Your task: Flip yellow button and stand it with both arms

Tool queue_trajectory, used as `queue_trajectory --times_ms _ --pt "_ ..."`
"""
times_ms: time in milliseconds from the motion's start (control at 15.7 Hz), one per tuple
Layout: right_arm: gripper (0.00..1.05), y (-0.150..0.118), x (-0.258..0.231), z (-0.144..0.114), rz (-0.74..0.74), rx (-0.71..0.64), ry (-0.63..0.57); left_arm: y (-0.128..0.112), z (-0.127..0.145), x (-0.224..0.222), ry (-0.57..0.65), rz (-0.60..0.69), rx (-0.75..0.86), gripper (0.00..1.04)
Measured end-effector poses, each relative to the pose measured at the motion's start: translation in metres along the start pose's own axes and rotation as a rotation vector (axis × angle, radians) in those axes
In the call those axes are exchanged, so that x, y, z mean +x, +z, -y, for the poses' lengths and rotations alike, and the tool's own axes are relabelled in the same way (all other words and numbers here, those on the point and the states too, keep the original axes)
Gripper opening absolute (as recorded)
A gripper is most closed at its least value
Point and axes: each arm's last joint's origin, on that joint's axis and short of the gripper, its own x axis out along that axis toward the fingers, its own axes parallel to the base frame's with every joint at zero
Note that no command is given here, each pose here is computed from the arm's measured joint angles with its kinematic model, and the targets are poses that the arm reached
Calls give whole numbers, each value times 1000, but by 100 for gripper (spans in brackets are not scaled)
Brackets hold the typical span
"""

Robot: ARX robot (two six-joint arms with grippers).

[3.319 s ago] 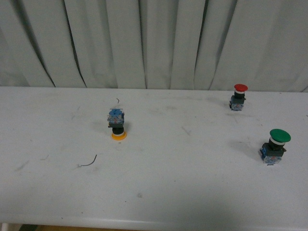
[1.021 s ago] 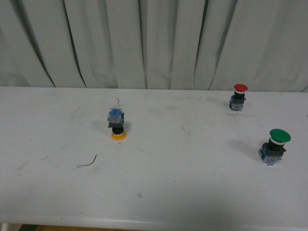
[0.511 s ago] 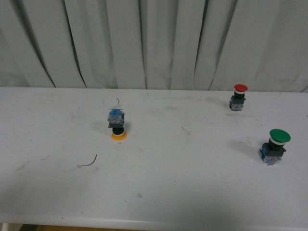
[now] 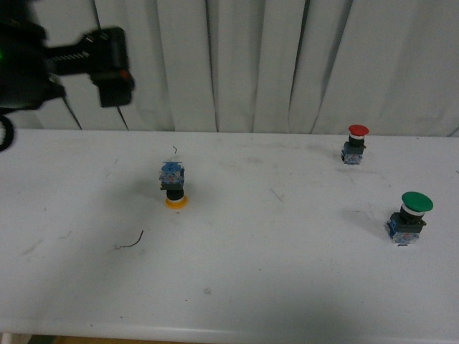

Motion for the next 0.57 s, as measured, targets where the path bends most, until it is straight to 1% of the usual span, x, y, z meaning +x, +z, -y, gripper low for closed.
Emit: queue_trajectory --times_ms 64,255,319,383,447,574 --pt "98 0 0 0 0 0 0 -3 4 28 0 -73 14 98" --pt "98 0 0 0 0 0 0 -9 8 83 -9 -213 43 98" --pt "98 0 0 0 0 0 0 -8 16 103 -36 -264 51 98" --pt "98 0 0 0 0 0 0 -13 22 123 -49 -362 56 98" --pt "98 0 0 0 0 0 0 -22 21 131 -33 -435 76 98" --pt "98 0 0 0 0 0 0 -22 21 138 -23 -453 82 98"
